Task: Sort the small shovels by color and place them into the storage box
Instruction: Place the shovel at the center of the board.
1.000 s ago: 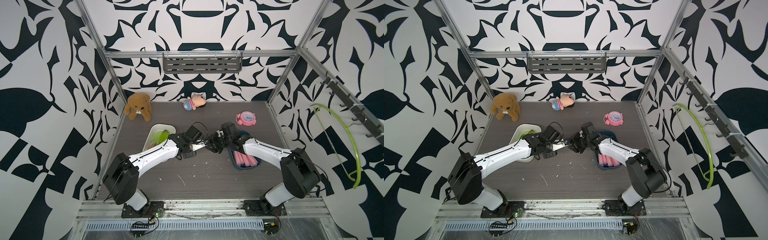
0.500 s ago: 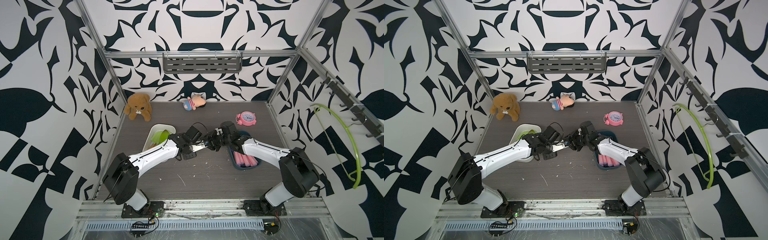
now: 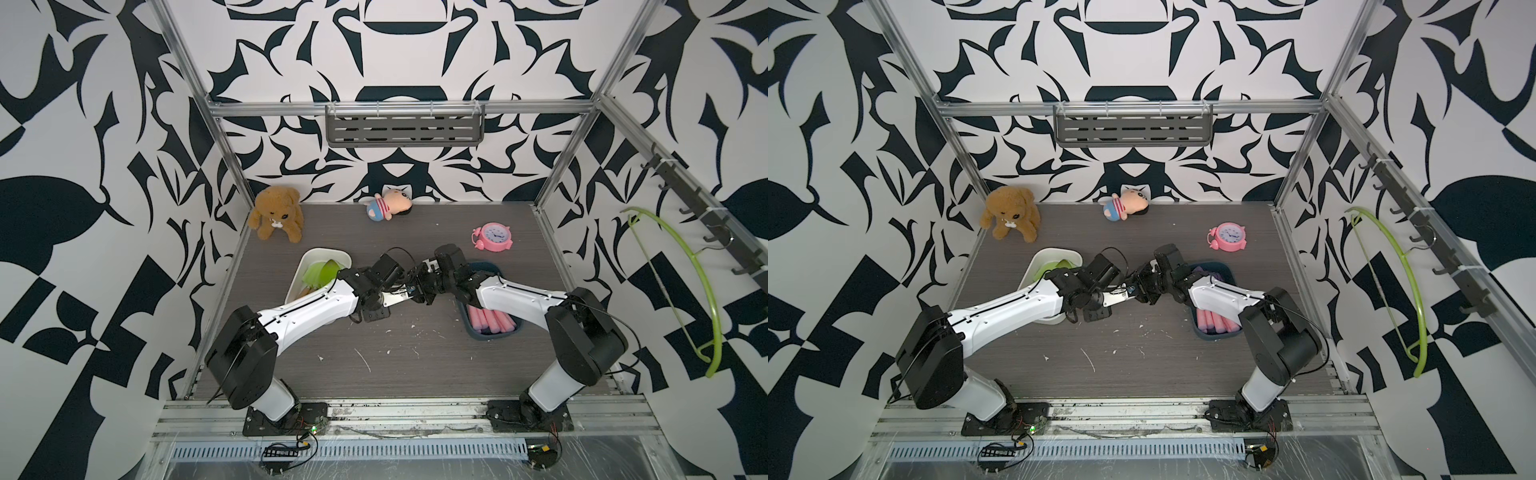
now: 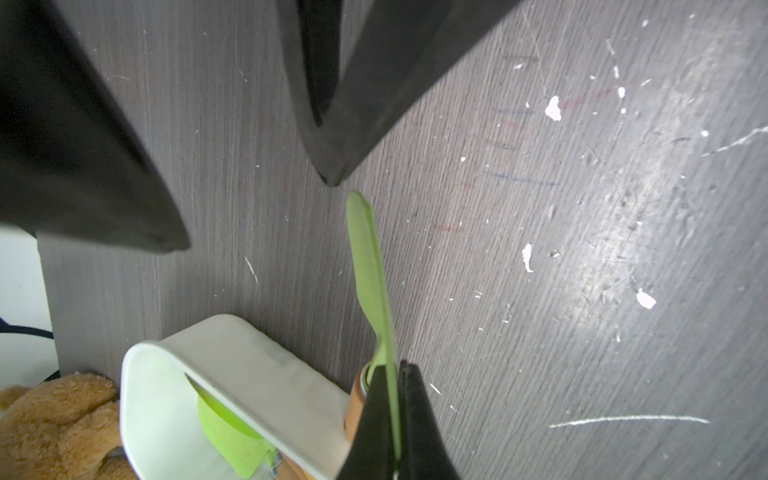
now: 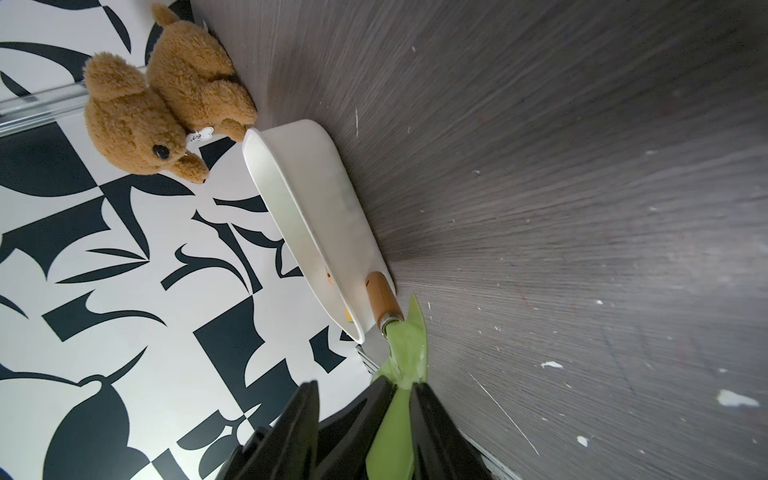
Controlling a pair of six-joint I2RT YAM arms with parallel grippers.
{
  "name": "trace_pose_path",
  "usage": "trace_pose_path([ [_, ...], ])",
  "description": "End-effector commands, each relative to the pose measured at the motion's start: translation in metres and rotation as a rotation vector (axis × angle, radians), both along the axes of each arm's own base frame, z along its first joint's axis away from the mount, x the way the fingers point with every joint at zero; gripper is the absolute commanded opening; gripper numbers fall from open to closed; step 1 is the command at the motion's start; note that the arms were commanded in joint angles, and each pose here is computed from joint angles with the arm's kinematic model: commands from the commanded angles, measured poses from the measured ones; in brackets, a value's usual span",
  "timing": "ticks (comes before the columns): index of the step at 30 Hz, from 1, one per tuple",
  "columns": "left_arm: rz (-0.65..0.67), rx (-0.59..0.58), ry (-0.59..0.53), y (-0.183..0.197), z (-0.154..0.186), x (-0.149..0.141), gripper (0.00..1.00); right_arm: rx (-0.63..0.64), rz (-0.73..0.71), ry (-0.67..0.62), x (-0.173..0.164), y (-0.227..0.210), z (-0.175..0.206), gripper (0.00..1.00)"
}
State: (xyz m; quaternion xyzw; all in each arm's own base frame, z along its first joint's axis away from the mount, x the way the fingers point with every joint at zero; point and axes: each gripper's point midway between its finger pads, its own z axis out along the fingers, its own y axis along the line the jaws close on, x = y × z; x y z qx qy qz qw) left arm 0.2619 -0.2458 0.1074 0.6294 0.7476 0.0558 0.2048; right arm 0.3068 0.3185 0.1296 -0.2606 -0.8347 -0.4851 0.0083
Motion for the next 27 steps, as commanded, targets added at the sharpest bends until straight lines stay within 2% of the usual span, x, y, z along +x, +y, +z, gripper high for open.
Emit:
trace_pose_path([
  [1,0.054,-0.152,-0.076,-0.02,0.023,0.019,0.0,-0.059,0.069,-0.032,-0.019,-0.012,0.01,0.4],
  [6,0.075,-0.126,-0.008,-0.026,0.0,0.016,0.0,-0.169,0.011,-0.048,-0.02,-0.058,0.005,0.4],
  [12,0.091,-0.089,0.019,-0.037,-0.02,0.014,0.01,-0.286,-0.039,-0.07,-0.03,-0.099,0.0,0.4],
  [21,0.07,-0.057,0.095,-0.054,-0.046,-0.005,0.11,-0.331,-0.085,-0.092,-0.041,-0.125,-0.004,0.4],
  [27,0.071,-0.036,0.149,-0.061,-0.061,-0.016,0.13,-0.342,-0.111,-0.108,-0.045,-0.133,-0.004,0.4],
])
